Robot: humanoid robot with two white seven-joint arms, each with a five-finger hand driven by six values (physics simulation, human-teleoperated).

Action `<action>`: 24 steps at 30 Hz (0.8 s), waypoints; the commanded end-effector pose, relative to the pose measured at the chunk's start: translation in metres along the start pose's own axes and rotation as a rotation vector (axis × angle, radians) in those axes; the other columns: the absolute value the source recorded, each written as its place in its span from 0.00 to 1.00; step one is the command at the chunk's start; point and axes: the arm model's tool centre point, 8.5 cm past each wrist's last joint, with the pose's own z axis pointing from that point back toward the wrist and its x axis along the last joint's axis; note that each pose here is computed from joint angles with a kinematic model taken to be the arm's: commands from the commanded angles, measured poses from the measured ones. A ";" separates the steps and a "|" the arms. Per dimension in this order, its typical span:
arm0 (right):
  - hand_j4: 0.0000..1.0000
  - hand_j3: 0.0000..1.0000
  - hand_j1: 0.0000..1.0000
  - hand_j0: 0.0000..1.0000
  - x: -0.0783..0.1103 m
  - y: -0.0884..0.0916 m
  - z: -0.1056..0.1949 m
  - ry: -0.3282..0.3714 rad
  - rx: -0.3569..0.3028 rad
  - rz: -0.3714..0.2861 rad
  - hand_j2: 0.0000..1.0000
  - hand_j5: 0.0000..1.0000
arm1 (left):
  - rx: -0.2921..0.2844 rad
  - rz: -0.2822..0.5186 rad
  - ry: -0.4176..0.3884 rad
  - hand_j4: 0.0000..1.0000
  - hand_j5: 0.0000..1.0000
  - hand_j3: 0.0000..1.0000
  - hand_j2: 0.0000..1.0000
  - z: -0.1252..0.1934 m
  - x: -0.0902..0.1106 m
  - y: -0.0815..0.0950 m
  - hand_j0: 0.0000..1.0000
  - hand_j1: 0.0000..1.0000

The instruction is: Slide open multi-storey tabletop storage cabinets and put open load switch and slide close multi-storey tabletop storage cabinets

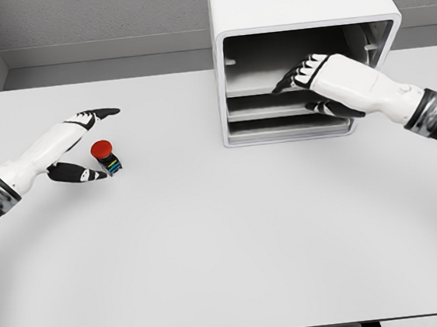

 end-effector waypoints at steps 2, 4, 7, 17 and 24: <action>0.73 0.73 0.73 0.73 -0.002 0.004 -0.005 0.003 -0.010 -0.023 0.73 0.73 | 0.006 0.015 0.000 1.00 1.00 1.00 1.00 0.000 -0.001 0.000 1.00 1.00; 0.73 0.73 0.73 0.73 -0.003 0.005 -0.007 0.007 -0.013 -0.029 0.73 0.73 | 0.010 0.009 0.002 1.00 1.00 1.00 1.00 -0.002 -0.003 0.004 1.00 1.00; 0.73 0.73 0.73 0.73 -0.010 0.003 -0.008 0.023 -0.016 -0.032 0.73 0.73 | 0.007 0.014 0.008 1.00 1.00 1.00 1.00 -0.003 -0.006 0.004 1.00 1.00; 0.74 0.74 0.74 0.74 -0.016 0.011 -0.014 0.036 -0.006 -0.056 0.74 0.74 | -0.155 -0.116 0.031 1.00 1.00 1.00 1.00 -0.005 -0.007 0.004 1.00 1.00; 0.74 0.74 0.74 0.74 -0.009 0.014 -0.027 0.013 -0.016 -0.069 0.74 0.74 | -0.176 -0.155 0.066 1.00 1.00 1.00 1.00 -0.011 -0.015 0.012 1.00 1.00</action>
